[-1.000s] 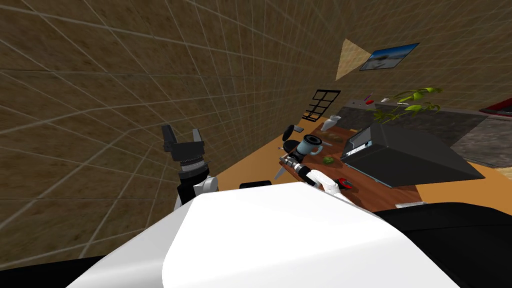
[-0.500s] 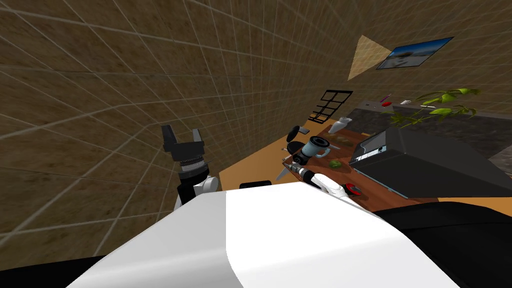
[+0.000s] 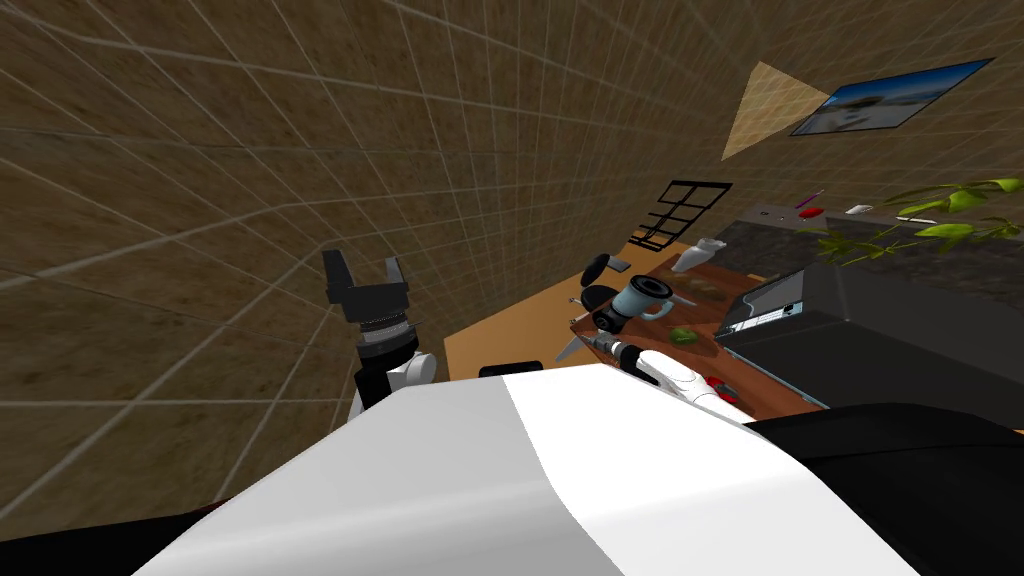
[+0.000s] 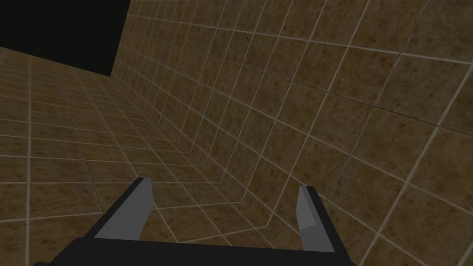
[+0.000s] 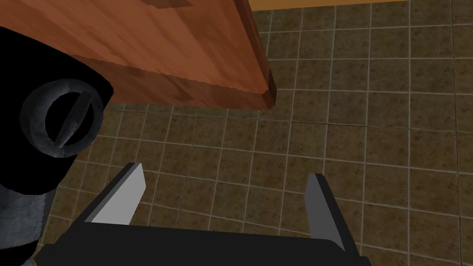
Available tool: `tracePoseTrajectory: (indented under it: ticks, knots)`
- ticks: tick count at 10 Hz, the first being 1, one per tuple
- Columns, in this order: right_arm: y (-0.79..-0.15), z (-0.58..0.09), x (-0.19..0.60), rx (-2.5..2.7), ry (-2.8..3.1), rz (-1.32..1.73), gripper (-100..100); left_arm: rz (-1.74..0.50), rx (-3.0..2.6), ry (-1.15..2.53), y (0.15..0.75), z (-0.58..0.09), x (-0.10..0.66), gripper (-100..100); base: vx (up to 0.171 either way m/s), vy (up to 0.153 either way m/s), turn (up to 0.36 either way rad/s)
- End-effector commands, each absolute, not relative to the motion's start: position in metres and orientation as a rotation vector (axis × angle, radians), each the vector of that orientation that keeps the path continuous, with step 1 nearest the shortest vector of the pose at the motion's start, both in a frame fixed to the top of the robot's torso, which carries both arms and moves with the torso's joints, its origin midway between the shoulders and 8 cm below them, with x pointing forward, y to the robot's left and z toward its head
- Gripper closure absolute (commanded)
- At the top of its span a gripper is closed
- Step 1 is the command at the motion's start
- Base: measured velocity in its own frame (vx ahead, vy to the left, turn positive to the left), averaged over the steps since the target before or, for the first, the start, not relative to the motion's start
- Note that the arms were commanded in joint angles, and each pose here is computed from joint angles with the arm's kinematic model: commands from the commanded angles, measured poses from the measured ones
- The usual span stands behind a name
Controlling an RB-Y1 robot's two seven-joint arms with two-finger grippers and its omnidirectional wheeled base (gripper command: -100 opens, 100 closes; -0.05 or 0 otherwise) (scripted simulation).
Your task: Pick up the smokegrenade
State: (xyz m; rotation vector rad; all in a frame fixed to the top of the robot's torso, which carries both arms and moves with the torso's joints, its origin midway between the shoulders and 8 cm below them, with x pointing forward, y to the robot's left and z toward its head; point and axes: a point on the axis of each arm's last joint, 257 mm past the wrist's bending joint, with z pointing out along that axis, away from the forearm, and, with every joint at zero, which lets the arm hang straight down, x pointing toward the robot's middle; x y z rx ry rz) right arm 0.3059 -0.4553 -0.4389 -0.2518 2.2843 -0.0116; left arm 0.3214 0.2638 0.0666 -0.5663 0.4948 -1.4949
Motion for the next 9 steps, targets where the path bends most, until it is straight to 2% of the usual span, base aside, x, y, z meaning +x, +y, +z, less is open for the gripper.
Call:
tracePoseTrajectory:
  ticks: [1, 5, 8, 9]
  knots:
    - [-0.473, -0.443, 0.297, -0.296, 2.313, -0.067, -100, -1.495, -0.566, 0.495, 0.264, 0.067, 0.321, 0, -0.038, 0.01, 0.127]
    - [-0.562, -0.459, 0.232, -0.507, 2.466, -0.324, -100, -1.495, -0.566, 0.495, 0.264, 0.067, 0.321, 0, -0.063, 0.019, 0.177]
    - [-0.574, -0.454, 0.231, -0.537, 2.47, -0.357, -100, -1.495, -0.566, 0.495, 0.264, 0.067, 0.321, 0, -0.04, 0.003, 0.016]
    - [-0.607, -0.451, 0.209, -0.619, 2.513, -0.447, -100, -1.495, -0.566, 0.495, 0.264, 0.067, 0.321, 0, -0.033, 0.01, 0.167]
